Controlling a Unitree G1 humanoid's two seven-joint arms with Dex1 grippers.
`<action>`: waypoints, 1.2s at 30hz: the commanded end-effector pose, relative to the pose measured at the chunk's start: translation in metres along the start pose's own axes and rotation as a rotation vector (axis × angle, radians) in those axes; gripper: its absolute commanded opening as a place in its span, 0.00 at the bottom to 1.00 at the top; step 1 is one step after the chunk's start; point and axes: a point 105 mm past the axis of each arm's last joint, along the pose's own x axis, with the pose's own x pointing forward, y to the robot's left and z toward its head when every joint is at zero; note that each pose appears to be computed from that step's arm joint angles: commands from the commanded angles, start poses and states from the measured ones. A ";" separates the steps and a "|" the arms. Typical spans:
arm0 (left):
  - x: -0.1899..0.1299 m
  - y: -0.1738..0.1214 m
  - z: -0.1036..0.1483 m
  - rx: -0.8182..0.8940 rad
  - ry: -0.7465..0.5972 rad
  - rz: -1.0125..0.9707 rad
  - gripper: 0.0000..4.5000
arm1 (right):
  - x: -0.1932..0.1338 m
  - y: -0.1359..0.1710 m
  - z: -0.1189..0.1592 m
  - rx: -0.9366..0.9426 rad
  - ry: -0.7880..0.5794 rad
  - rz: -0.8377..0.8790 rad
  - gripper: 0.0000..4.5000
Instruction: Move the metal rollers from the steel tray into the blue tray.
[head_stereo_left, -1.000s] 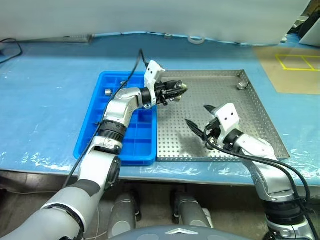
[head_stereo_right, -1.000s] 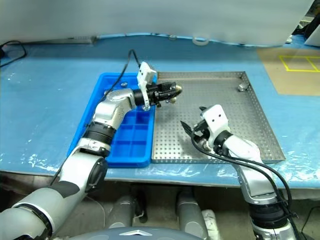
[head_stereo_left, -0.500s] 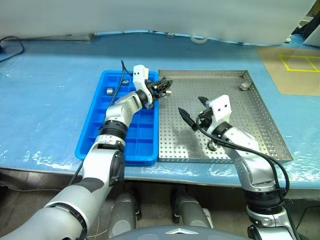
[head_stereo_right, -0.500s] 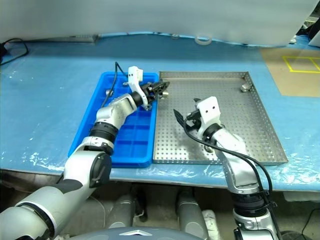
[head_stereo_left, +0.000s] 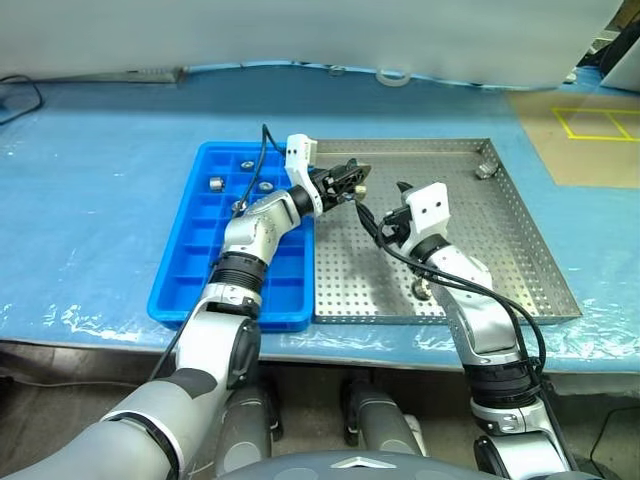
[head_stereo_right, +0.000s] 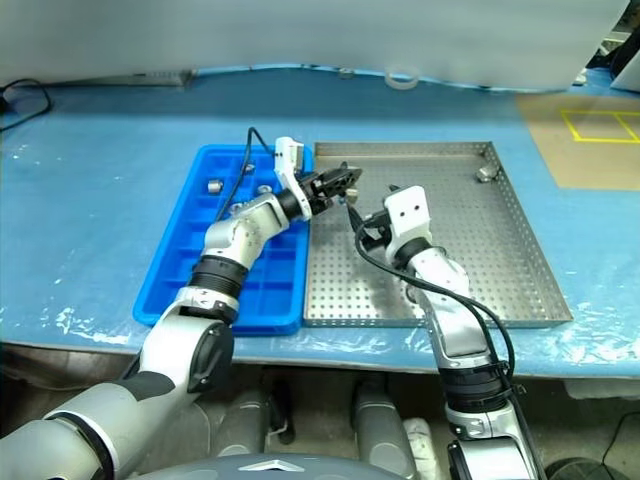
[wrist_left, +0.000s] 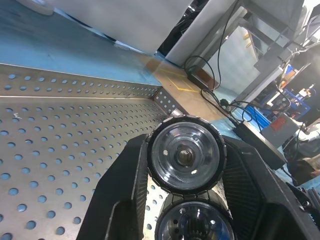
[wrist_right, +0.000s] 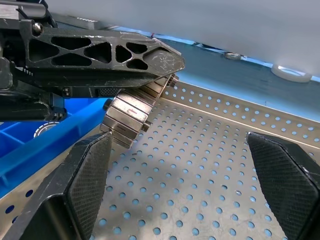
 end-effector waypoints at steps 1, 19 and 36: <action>0.005 -0.015 0.011 0.028 -0.029 -0.059 0.39 | 0.002 -0.003 0.016 -0.013 -0.069 -0.027 1.00; 0.007 0.000 0.018 -0.002 -0.064 0.023 0.39 | 0.005 0.018 0.040 0.010 -0.114 0.187 1.00; 0.004 -0.011 0.036 -0.027 -0.111 -0.045 0.39 | -0.011 -0.003 0.008 -0.053 -0.007 0.201 1.00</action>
